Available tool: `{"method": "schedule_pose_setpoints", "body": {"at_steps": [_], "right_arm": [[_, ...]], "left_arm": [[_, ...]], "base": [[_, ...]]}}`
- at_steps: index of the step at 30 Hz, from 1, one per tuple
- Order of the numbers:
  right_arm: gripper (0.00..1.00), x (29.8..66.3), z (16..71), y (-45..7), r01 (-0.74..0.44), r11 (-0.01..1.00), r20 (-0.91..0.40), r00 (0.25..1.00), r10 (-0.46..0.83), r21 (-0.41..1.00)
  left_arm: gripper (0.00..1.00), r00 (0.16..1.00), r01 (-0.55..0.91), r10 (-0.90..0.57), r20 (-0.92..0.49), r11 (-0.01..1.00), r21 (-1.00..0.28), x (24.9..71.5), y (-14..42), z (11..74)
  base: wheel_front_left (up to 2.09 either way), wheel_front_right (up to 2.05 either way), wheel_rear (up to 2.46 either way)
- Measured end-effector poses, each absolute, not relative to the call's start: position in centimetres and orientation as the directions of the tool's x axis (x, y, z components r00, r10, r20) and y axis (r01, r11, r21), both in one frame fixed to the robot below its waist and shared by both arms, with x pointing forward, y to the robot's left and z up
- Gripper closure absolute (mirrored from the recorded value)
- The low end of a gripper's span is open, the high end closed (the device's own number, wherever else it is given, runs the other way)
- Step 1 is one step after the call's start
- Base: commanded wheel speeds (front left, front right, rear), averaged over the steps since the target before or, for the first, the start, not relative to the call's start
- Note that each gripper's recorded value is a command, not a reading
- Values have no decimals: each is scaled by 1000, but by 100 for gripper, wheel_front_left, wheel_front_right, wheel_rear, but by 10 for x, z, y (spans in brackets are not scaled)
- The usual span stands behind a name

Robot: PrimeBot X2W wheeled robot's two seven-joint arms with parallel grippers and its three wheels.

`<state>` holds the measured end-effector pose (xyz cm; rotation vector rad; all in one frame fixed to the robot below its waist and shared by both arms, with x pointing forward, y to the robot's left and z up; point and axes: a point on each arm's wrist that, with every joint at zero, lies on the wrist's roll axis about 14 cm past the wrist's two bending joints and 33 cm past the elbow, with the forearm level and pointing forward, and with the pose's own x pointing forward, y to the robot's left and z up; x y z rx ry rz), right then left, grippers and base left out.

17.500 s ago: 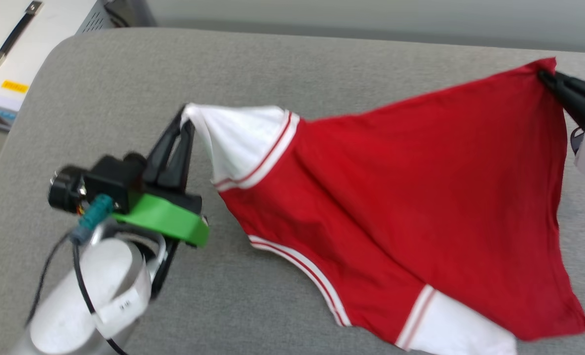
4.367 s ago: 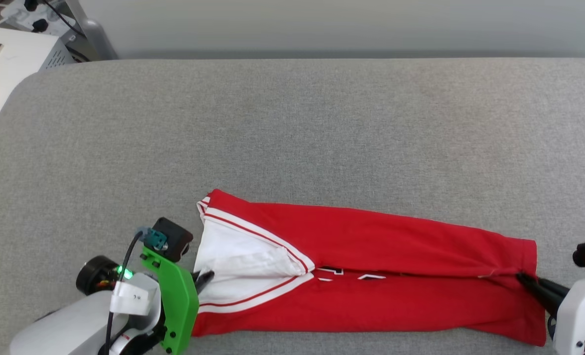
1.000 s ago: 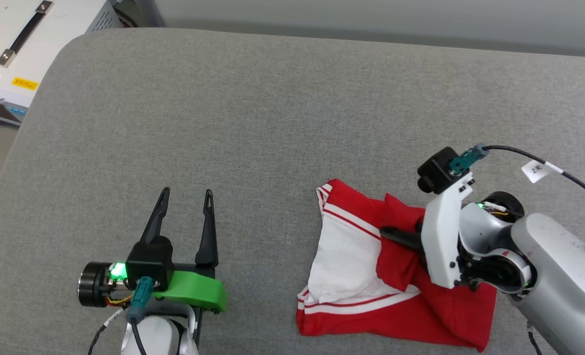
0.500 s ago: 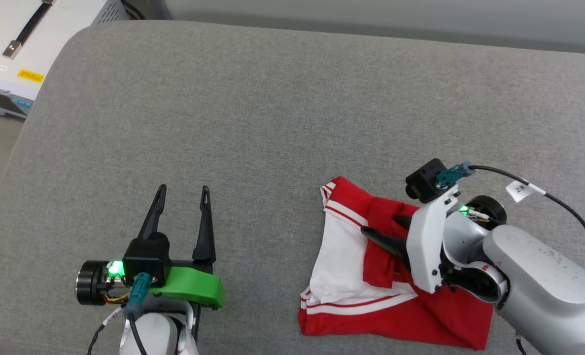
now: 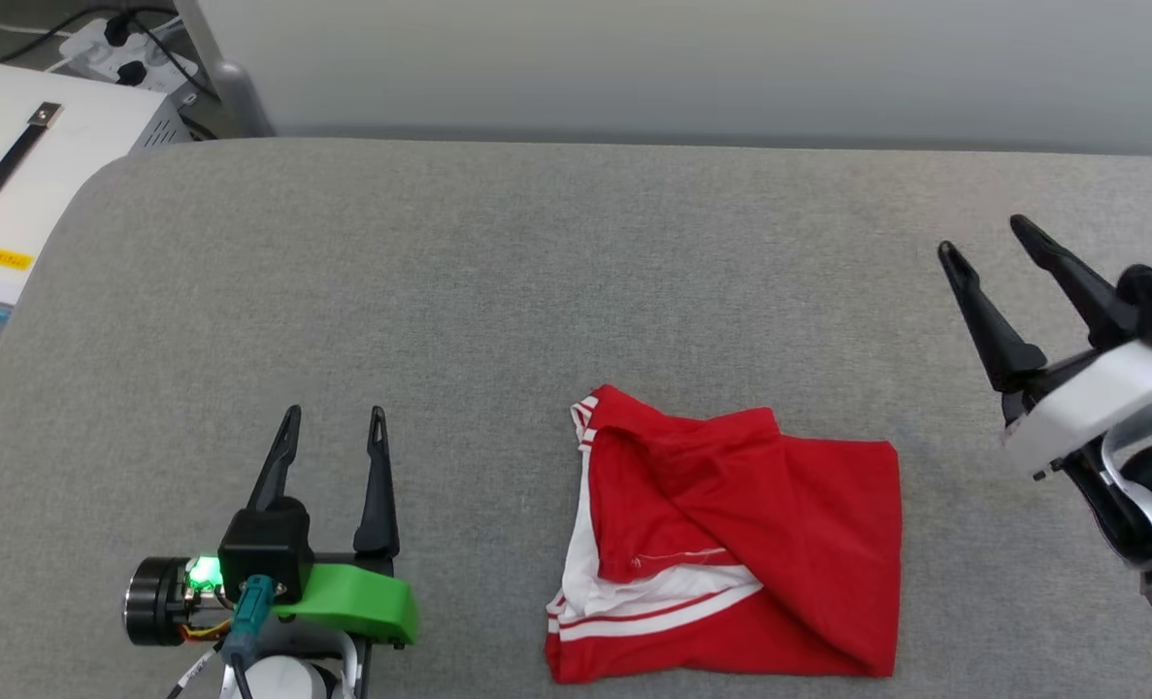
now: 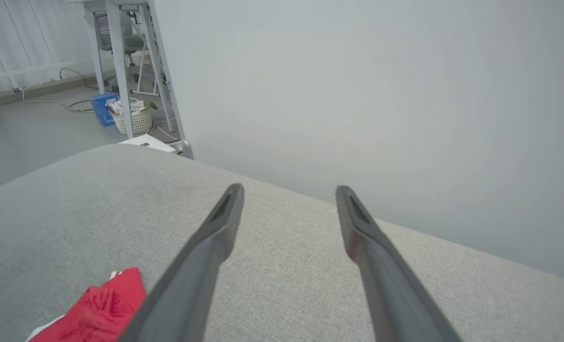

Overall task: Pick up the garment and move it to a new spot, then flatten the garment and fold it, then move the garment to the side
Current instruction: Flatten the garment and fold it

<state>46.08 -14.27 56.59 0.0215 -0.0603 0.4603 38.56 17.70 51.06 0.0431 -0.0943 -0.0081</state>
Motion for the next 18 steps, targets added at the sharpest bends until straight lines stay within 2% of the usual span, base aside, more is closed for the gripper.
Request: {"method": "schedule_pose_setpoints", "body": {"at_steps": [4, 9, 18], "right_arm": [[0, 444, 576, -178, -312, 950, 164, 936, 312, -24], [0, 415, 577, -201, -196, 980, 225, 955, 194, -14], [0, 369, 545, -198, -127, 990, 179, 977, 114, 61]], "left_arm": [[0, 993, 30, -35, 109, 999, 43, 384, 169, 515], [0, 991, 48, -53, 122, 998, 42, 380, 162, 520], [0, 990, 55, -60, 127, 998, 43, 367, 161, 522]], "base": [[0, 0, 0], [0, 0, 0], [0, 0, 0]]}}
